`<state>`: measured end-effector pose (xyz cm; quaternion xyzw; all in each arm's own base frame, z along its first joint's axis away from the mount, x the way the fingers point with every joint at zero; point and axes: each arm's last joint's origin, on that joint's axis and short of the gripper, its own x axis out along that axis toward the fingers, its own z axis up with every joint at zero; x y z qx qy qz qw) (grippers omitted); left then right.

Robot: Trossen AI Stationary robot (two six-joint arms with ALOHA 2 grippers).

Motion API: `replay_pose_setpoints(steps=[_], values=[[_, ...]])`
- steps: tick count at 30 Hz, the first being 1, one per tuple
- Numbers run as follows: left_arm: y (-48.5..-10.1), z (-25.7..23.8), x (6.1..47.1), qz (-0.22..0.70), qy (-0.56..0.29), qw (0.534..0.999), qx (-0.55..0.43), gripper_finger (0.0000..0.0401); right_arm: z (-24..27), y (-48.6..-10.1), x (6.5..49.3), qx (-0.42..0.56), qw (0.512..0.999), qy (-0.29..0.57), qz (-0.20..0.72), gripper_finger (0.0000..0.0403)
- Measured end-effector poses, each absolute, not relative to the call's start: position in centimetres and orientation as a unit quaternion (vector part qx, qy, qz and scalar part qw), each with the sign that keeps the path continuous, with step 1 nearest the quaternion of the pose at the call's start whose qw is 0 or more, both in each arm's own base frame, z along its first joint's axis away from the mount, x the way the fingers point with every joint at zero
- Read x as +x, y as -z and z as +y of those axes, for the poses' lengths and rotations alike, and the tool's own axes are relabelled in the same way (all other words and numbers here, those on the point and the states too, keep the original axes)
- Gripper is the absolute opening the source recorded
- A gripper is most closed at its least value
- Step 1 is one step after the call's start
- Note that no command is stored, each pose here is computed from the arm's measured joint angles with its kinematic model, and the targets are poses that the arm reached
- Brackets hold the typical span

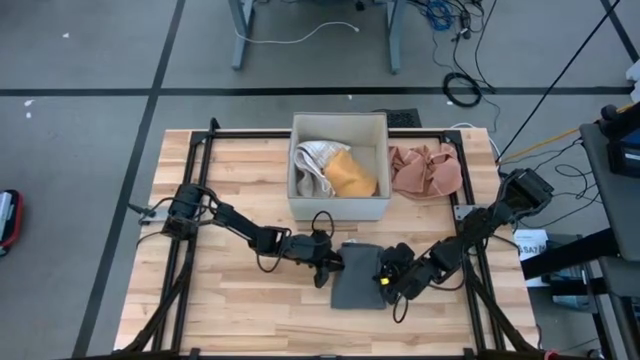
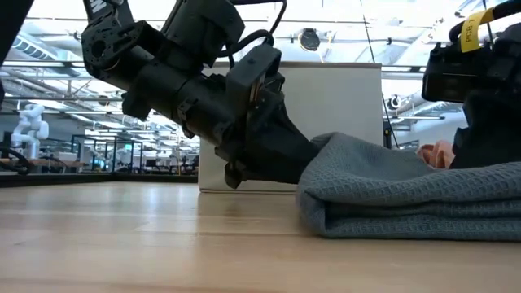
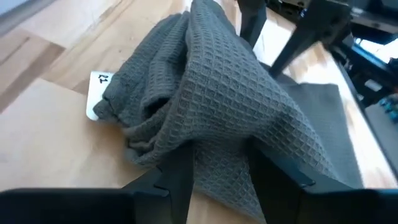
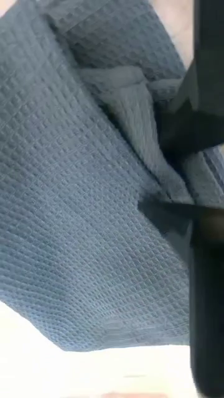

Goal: Fold towel
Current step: Put the gray towel into the laundry bin

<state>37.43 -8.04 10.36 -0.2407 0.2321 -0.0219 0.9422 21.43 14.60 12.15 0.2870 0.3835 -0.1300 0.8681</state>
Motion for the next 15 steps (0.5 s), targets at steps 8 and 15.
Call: replay_pose_setpoints(steps=[8,15], values=[[-9.3,-7.9,36.9,0.292,0.021,0.941,-0.17,0.0017,14.6,-12.1,21.4,0.245,0.878,0.1,0.399,0.0009],[-10.5,-7.8,36.5,0.299,0.029,0.943,-0.141,0.0006,14.6,-14.2,21.1,0.255,0.883,0.06,0.388,0.0002]])
